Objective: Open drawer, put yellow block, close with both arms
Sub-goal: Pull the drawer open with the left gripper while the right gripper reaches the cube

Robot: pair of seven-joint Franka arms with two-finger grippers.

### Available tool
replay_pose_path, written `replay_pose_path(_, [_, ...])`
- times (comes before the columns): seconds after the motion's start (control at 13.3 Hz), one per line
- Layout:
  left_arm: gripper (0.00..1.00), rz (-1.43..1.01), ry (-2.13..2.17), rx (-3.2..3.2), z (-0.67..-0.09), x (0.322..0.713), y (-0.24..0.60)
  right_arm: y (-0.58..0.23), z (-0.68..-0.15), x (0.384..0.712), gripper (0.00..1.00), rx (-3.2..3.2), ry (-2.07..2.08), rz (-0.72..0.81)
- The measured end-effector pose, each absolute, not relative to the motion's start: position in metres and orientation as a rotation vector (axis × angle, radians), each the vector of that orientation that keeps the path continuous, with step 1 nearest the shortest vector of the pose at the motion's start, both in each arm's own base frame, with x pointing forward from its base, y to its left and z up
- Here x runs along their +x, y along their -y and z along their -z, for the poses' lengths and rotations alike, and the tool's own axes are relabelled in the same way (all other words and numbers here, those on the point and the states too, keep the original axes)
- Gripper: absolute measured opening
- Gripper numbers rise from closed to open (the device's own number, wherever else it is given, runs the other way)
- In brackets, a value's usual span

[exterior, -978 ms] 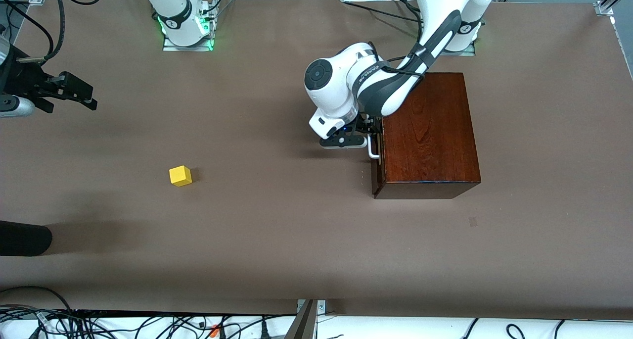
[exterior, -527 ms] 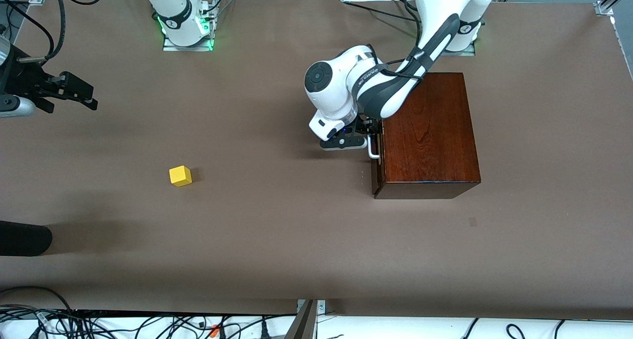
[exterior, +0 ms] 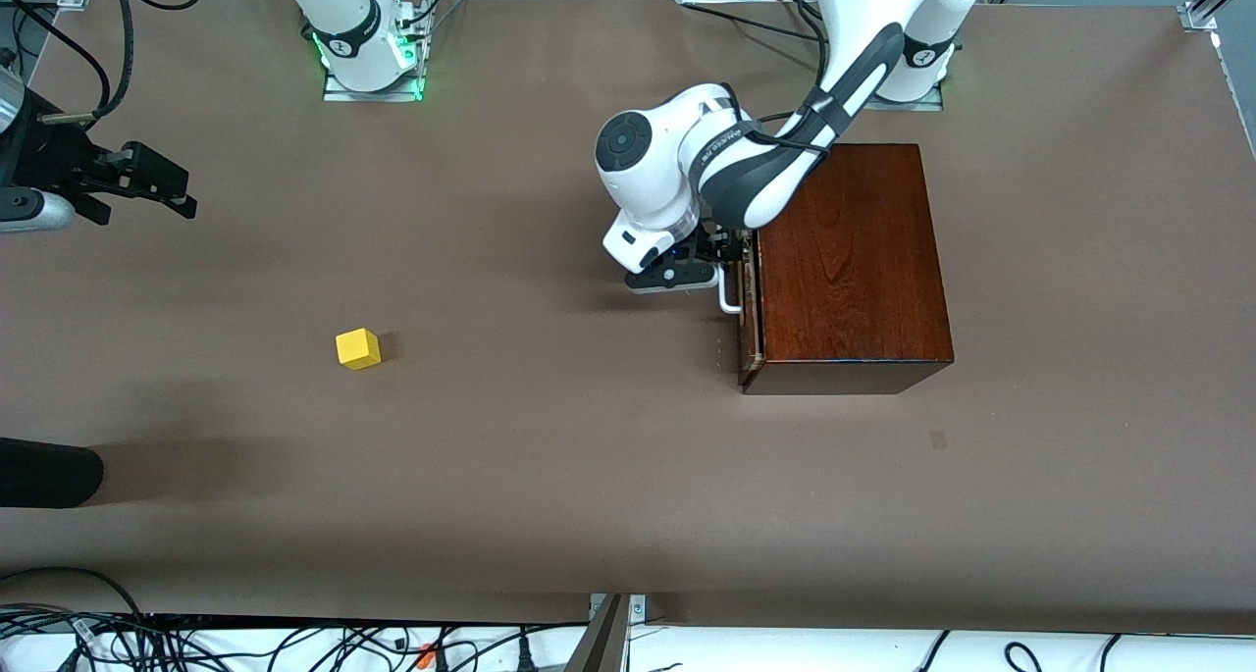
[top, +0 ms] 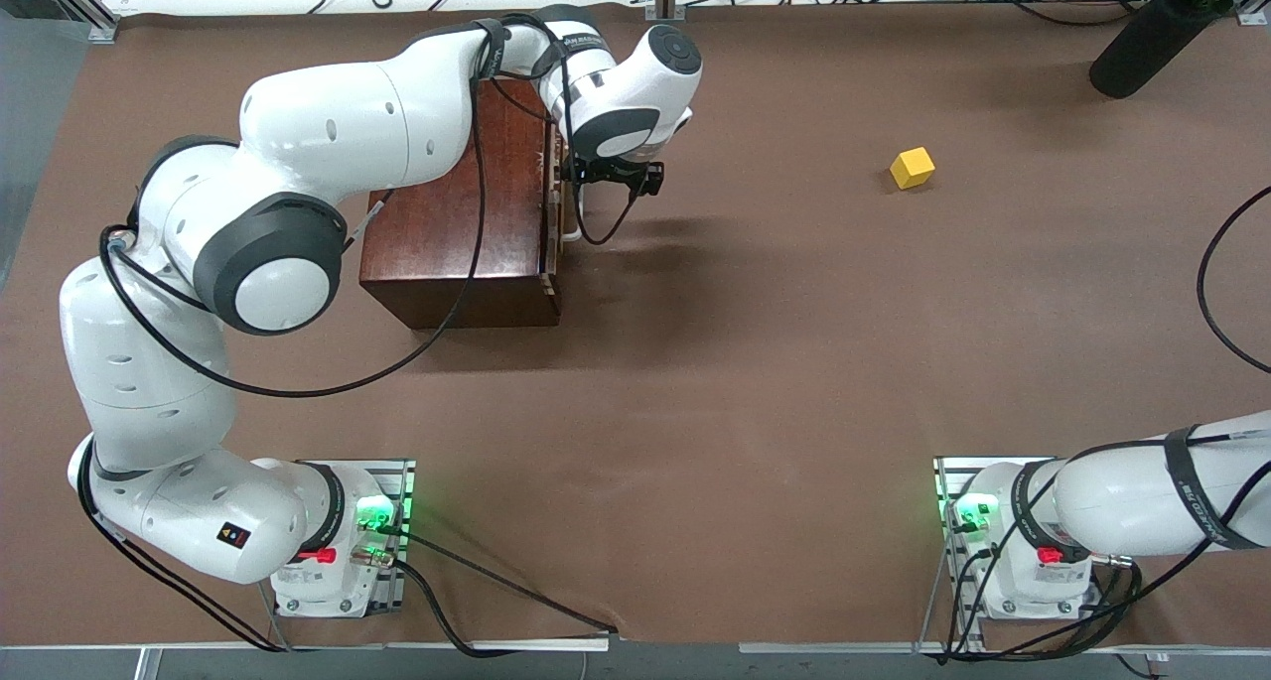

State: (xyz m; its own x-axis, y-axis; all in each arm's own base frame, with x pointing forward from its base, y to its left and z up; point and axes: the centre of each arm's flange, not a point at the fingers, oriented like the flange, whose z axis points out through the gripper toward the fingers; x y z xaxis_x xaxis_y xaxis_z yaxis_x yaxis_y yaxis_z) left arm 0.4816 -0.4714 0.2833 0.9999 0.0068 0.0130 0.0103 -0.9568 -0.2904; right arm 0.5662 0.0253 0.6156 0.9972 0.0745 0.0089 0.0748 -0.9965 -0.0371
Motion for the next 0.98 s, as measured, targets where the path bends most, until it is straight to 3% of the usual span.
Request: replay_pose_path(0.98, [1.00, 0.057, 0.068, -2.911, -0.286, 0.472, 0.529, -0.027, -0.616, 0.566, 1.00, -3.102, 0.121, 0.013])
